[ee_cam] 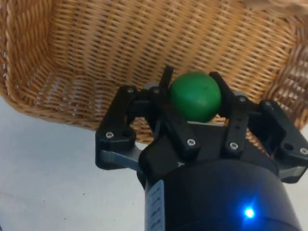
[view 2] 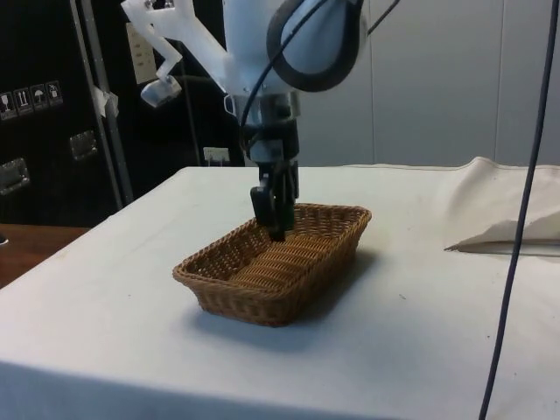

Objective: Pick up the ball and place it into the basket.

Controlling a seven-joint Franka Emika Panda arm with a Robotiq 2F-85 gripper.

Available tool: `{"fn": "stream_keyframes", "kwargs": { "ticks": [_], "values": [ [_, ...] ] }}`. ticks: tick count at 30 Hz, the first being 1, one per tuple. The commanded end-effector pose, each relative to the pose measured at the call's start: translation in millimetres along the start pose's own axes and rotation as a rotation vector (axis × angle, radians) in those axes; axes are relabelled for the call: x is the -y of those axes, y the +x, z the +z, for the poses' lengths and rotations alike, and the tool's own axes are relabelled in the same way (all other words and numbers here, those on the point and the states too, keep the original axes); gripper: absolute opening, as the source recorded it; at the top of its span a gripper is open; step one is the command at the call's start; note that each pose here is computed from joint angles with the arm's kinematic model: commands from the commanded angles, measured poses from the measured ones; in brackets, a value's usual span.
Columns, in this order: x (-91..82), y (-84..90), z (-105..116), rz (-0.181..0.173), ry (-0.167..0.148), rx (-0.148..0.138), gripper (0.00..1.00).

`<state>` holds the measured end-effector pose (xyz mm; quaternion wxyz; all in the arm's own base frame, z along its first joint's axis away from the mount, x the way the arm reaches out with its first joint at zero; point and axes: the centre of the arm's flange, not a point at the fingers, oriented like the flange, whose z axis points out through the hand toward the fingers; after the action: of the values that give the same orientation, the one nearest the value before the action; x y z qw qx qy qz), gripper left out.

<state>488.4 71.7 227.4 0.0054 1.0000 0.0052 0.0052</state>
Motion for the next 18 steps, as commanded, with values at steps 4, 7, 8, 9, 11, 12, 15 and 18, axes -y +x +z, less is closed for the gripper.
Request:
{"fn": "stream_keyframes", "kwargs": {
  "ticks": [4, 7, 8, 9, 11, 12, 15, 18],
  "values": [
    [10.7, -3.9, 12, 0.012, 0.003, -0.018, 0.00],
    [10.5, -3.4, 11, 0.010, 0.000, -0.020, 0.00],
    [10.1, -3.2, 12, 0.010, -0.002, -0.018, 0.00],
    [10.2, -2.9, 12, 0.010, -0.003, -0.018, 0.00],
    [10.8, -2.6, 12, 0.008, -0.004, -0.017, 0.00],
    [11.1, -2.5, 14, 0.010, -0.004, -0.017, 0.00],
    [13.8, -2.4, 17, 0.008, -0.006, -0.016, 0.00],
    [18.3, -0.2, 26, 0.007, -0.007, -0.014, 0.00]
  ]
}}
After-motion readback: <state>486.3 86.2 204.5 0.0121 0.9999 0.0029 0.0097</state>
